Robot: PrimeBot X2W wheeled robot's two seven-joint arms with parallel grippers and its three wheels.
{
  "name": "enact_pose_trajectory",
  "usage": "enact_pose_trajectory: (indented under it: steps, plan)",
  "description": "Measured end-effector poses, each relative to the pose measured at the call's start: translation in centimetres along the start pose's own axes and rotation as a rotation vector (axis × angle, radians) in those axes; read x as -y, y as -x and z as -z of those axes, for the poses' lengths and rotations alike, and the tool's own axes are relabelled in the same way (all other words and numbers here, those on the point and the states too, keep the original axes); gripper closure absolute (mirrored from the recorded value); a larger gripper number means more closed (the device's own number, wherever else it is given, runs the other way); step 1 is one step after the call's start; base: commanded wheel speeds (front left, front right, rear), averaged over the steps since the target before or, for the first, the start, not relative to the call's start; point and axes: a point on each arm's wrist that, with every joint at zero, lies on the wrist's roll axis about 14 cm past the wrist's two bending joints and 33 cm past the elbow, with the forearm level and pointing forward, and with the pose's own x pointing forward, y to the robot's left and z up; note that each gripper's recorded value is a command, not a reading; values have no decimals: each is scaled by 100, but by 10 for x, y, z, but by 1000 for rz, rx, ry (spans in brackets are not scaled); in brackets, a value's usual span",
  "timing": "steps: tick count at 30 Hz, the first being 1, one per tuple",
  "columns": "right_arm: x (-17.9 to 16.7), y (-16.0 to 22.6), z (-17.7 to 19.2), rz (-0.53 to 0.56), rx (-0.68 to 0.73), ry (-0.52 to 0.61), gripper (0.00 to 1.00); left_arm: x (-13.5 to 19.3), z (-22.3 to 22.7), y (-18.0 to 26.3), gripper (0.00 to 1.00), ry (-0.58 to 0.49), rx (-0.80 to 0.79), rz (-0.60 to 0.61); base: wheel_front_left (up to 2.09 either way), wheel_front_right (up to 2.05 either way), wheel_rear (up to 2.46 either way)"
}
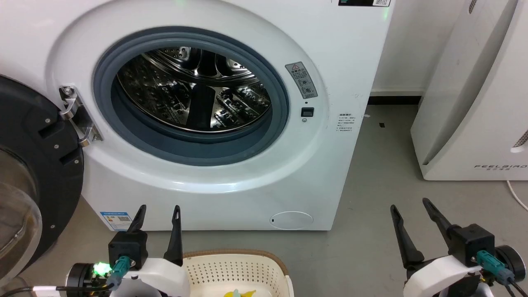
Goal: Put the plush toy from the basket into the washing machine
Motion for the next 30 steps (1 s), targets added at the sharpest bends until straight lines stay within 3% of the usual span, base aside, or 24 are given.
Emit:
enact_pose_trajectory:
  steps: [15, 30]
  plan:
    - [7, -2, 6, 22, 3, -26, 0, 18, 23, -12, 0, 25, -56, 48, 0, 0, 0]
    - [17, -16, 14, 47, 3, -68, 0, 50, 82, -29, 0, 74, -231, 138, 0, 0, 0]
